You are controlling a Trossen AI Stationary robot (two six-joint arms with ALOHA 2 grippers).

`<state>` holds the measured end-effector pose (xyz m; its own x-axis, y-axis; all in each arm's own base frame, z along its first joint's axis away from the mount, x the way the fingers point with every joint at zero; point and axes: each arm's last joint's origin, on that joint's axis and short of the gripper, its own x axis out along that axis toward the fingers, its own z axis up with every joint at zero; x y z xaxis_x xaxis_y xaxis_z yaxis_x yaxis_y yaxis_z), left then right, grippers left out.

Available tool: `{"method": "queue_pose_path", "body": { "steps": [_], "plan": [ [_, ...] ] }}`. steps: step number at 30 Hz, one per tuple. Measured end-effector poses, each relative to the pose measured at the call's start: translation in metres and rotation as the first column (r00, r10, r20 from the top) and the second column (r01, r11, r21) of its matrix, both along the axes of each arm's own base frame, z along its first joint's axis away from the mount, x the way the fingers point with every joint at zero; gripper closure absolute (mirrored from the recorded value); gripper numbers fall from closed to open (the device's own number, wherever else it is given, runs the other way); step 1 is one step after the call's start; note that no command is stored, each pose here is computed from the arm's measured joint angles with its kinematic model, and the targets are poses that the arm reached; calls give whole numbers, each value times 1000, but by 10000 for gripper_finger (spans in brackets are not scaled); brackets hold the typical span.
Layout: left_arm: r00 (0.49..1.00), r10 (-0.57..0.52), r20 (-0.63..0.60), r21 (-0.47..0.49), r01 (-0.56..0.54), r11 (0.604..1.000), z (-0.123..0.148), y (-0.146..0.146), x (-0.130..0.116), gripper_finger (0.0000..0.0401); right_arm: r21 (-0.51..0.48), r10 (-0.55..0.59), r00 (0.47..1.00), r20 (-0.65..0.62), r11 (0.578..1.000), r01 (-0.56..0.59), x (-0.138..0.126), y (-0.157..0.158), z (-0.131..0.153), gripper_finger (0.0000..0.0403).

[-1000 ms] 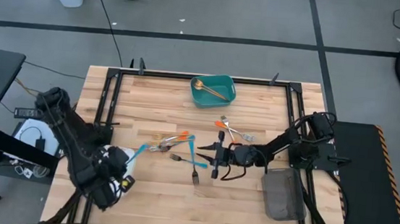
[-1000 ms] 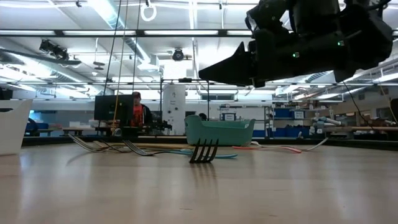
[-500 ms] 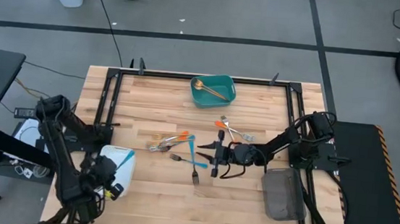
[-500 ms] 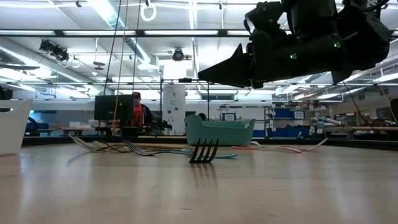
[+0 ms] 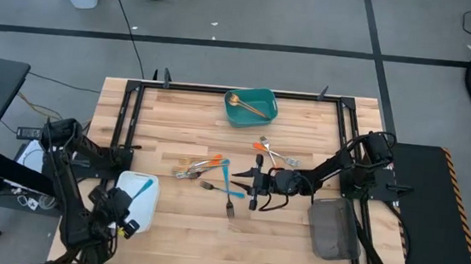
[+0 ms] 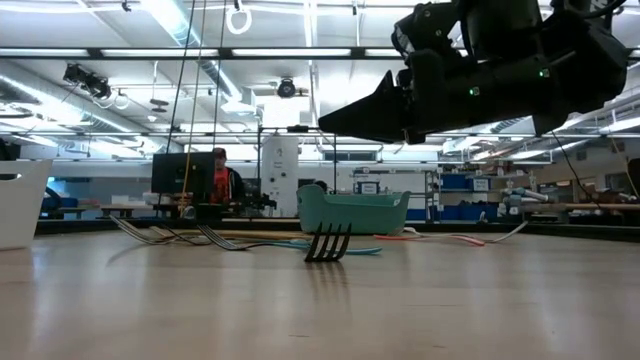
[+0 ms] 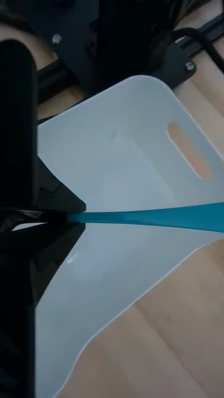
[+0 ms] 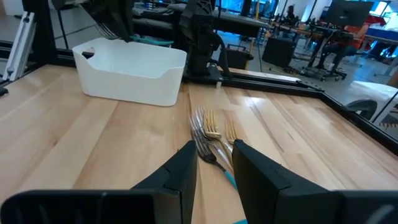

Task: Sort silverware by color (type)
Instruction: Put the blue fork into the white bin

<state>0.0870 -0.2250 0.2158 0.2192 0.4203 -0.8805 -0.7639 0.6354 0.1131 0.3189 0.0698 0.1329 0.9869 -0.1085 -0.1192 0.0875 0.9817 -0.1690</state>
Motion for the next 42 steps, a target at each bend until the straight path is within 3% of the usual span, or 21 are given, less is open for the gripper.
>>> {"method": "queue_pose_path", "body": {
  "steps": [10,22,42],
  "plan": [
    [1000,-14,15,102,13,995,-7,7,-1,363,3,3,1000,-3,1000,-3,0,0,0,293],
    [996,88,-33,1,-88,996,-22,7,3,363,3,3,1000,-5,1000,-3,0,0,-1,293],
    [996,76,-56,3,-76,997,-22,11,14,363,16,7,1000,-2,1000,-7,0,1,0,293]
  ]
}}
